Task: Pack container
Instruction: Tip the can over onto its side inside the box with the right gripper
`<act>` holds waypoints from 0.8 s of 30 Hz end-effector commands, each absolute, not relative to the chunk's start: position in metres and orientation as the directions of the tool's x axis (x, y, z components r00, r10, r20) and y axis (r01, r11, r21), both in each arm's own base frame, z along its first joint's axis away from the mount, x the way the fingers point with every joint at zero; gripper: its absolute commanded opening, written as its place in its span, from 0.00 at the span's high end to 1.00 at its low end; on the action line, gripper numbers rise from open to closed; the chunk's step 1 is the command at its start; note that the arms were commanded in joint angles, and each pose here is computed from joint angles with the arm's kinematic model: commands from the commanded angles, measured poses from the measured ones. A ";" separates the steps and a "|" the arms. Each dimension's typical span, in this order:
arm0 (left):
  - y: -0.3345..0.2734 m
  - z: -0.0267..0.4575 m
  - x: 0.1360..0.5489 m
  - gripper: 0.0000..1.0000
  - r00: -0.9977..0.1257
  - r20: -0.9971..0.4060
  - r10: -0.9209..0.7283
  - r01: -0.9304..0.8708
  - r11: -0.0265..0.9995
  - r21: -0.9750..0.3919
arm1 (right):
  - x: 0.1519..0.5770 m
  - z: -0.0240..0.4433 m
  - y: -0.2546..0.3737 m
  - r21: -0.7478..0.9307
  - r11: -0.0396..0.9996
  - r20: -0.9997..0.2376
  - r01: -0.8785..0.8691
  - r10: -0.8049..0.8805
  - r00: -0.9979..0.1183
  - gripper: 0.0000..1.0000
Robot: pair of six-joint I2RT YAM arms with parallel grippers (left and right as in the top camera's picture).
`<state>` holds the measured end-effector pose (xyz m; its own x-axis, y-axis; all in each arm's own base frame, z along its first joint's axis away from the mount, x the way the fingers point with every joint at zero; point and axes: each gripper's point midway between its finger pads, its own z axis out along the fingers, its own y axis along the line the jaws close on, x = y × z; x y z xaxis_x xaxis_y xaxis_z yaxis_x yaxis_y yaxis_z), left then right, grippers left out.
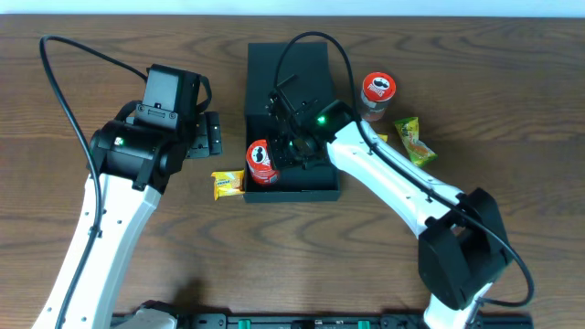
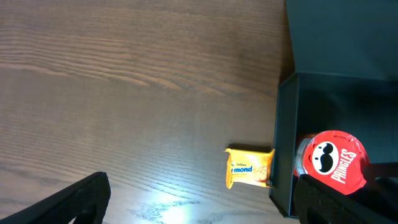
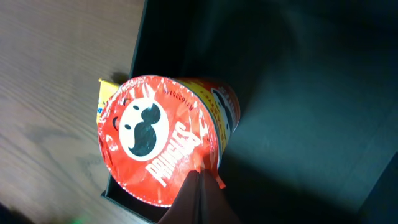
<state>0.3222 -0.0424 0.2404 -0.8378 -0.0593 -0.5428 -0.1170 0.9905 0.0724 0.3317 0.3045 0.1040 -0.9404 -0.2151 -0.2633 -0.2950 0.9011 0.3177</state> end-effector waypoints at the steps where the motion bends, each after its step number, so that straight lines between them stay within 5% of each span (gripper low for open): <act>1: -0.040 0.244 0.323 0.05 -0.833 -0.552 -0.048 -0.114 0.990 0.085 | 0.334 0.100 0.301 0.293 0.908 -0.271 -0.300 -0.222 -0.937 0.99; 24: -0.040 0.244 0.323 0.05 -0.833 -0.552 -0.049 -0.114 0.990 0.084 | 0.339 0.075 0.280 0.169 0.945 -0.240 -0.280 -0.236 -0.942 0.99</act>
